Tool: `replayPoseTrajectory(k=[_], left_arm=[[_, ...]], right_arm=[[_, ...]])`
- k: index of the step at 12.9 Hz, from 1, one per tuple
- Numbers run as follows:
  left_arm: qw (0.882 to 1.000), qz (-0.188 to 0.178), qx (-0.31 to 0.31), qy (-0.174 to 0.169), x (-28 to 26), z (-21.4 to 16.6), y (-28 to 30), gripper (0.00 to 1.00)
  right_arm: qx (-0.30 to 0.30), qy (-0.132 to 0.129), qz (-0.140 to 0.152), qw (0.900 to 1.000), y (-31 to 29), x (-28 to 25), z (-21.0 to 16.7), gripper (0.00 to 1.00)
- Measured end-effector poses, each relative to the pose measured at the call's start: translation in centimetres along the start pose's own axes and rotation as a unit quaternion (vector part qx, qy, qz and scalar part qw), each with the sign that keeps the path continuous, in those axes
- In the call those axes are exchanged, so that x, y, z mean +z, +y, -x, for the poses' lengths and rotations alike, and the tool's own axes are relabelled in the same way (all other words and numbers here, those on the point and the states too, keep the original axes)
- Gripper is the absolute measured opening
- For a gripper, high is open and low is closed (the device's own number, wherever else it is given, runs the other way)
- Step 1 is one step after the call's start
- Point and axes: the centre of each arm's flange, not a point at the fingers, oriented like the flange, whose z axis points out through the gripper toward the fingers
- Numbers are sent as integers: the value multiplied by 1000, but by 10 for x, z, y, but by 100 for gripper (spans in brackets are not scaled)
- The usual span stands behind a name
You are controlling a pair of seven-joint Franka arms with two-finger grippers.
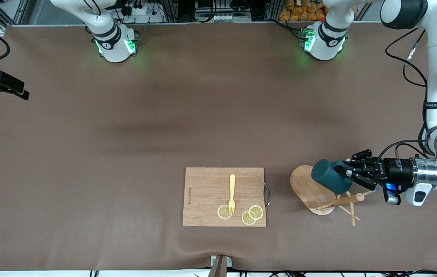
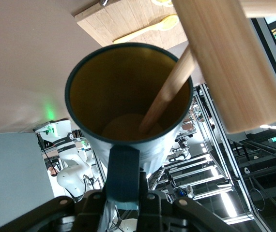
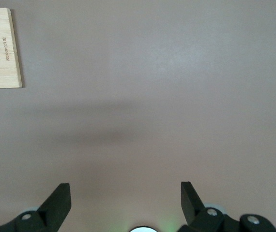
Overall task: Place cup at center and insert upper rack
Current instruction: 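Hang the mug onto a stand peg with the left gripper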
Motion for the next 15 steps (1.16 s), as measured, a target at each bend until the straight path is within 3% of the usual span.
replayPoseTrajectory(k=[15], left_arm=[[999, 34, 4, -24, -10, -26, -9, 20]], right_arm=[[-8, 4, 0, 1000, -9, -3, 1, 100]])
